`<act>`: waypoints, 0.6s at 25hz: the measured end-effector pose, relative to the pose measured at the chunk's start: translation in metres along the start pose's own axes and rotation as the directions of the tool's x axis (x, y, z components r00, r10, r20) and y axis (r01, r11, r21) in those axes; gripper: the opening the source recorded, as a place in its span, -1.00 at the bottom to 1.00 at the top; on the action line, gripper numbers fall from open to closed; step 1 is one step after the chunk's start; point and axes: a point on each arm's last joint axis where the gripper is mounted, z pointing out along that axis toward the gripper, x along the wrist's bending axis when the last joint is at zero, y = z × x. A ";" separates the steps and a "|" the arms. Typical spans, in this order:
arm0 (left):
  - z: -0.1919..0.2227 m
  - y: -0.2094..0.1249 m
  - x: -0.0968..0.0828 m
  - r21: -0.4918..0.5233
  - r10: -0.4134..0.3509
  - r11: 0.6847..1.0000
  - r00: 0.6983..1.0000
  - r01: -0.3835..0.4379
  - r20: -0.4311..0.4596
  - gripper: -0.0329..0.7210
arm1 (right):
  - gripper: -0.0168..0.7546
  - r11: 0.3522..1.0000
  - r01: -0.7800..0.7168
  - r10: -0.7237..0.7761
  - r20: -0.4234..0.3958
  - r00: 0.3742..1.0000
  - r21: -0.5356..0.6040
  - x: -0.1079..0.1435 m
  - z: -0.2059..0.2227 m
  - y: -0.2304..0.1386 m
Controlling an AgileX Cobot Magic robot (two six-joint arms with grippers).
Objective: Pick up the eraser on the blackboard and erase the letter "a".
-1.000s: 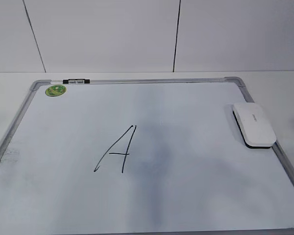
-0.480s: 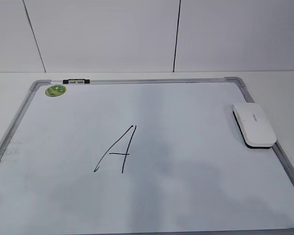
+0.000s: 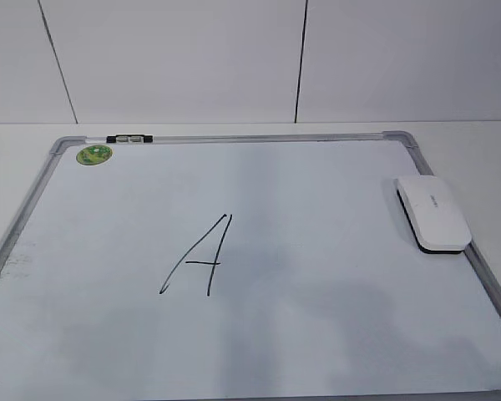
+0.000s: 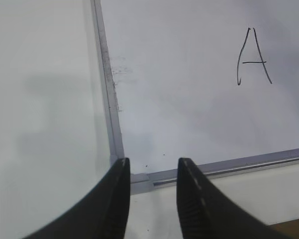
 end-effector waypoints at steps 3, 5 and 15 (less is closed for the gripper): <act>0.000 0.000 0.001 0.001 0.006 1.000 1.000 -0.006 -0.010 -0.26 | 0.50 1.000 0.003 -0.003 0.006 1.000 -0.003 -0.001 0.002 0.000; 0.000 0.000 0.001 0.001 0.009 1.000 1.000 -0.009 -0.016 -0.26 | 0.50 1.000 0.004 -0.004 0.008 1.000 -0.006 -0.001 0.002 0.000; 0.000 0.000 0.005 0.004 0.030 1.000 0.998 -0.030 -0.056 -0.26 | 0.50 1.000 0.007 -0.007 0.012 1.000 -0.010 -0.001 0.003 0.000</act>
